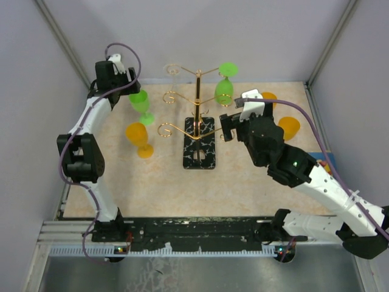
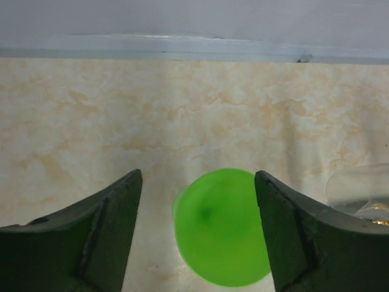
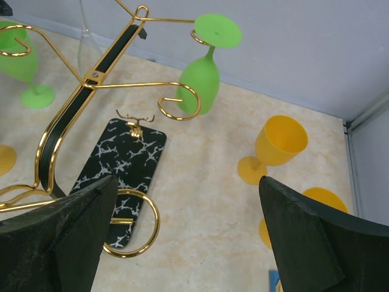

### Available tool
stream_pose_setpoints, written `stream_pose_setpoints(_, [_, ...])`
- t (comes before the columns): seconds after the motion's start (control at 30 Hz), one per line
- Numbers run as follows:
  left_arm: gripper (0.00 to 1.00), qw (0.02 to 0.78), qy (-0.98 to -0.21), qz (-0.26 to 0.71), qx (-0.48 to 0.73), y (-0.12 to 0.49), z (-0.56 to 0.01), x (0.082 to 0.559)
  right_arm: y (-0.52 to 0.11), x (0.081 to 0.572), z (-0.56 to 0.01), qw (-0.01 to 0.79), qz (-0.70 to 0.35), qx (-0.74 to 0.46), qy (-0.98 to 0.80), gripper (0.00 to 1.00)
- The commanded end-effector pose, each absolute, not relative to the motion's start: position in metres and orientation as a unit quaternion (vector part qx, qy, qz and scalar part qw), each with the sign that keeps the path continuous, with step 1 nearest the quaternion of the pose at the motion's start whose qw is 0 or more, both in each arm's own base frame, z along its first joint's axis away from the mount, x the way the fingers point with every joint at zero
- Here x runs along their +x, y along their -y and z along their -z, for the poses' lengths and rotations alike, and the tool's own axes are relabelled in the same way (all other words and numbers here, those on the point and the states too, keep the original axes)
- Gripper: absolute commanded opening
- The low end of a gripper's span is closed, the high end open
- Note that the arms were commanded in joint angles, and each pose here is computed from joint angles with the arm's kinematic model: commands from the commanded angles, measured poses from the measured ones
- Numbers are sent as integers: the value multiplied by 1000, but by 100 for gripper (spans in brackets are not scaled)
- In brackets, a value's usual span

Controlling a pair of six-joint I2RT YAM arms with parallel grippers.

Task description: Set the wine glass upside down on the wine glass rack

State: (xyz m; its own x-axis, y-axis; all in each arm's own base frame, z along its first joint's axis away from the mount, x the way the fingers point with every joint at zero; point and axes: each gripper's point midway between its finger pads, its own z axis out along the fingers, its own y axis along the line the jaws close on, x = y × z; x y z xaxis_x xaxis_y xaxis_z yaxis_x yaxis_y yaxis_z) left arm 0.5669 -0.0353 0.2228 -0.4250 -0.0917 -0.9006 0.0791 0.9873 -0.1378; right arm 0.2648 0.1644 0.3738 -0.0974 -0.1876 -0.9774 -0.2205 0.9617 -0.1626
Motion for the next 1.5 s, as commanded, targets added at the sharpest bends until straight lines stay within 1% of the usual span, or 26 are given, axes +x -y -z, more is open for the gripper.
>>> stream_pose_setpoints(0.0, [76, 528, -846, 70, 3, 29, -219, 569, -161, 266, -382, 663, -11, -123, -738, 99])
stream_pose_setpoints(0.1, [71, 517, -853, 71, 5, 30, -209, 567, -162, 267, -382, 664, -10, -122, -738, 99])
stream_pose_setpoints(0.3, [65, 501, -863, 67, 15, 29, -193, 556, -162, 268, -382, 665, -9, -121, -737, 99])
stream_pose_setpoints(0.4, [59, 495, -866, 67, 16, 29, -186, 553, -162, 268, -382, 665, -11, -120, -737, 99])
stream_pose_setpoints(0.57, [40, 485, -871, 72, 16, 31, -177, 551, -161, 267, -382, 664, -14, -118, -738, 99])
stream_pose_setpoints(0.63, [24, 487, -870, 77, 13, 32, -179, 552, -161, 266, -383, 665, -15, -118, -738, 99])
stream_pose_setpoints(0.7, [2, 494, -865, 86, 9, 35, -185, 553, -161, 266, -384, 666, -18, -116, -737, 99])
stream_pose_setpoints(0.73, [0, 503, -860, 90, 9, 36, -193, 554, -162, 266, -385, 665, -19, -115, -737, 99])
stream_pose_setpoints(0.93, [0, 575, -815, 74, 6, 30, -254, 555, -187, 274, -380, 641, -47, -122, -757, 99])
stream_pose_setpoints(1.03, [0, 632, -773, 55, 19, 30, -290, 550, -209, 281, -376, 620, -70, -123, -772, 99])
stream_pose_setpoints(1.13, [0, 701, -711, 19, 43, 42, -332, 538, -234, 281, -384, 617, -124, -126, -766, 99])
stream_pose_setpoints(1.27, [0, 768, -637, -28, 56, 55, -390, 516, -255, 275, -406, 636, -207, -119, -734, 99])
stream_pose_setpoints(1.37, [0, 813, -579, -27, 57, 58, -434, 495, -264, 273, -425, 638, -258, -109, -718, 99])
stream_pose_setpoints(1.47, [0, 863, -495, -18, 100, 79, -480, 458, -279, 273, -438, 615, -320, -113, -712, 99])
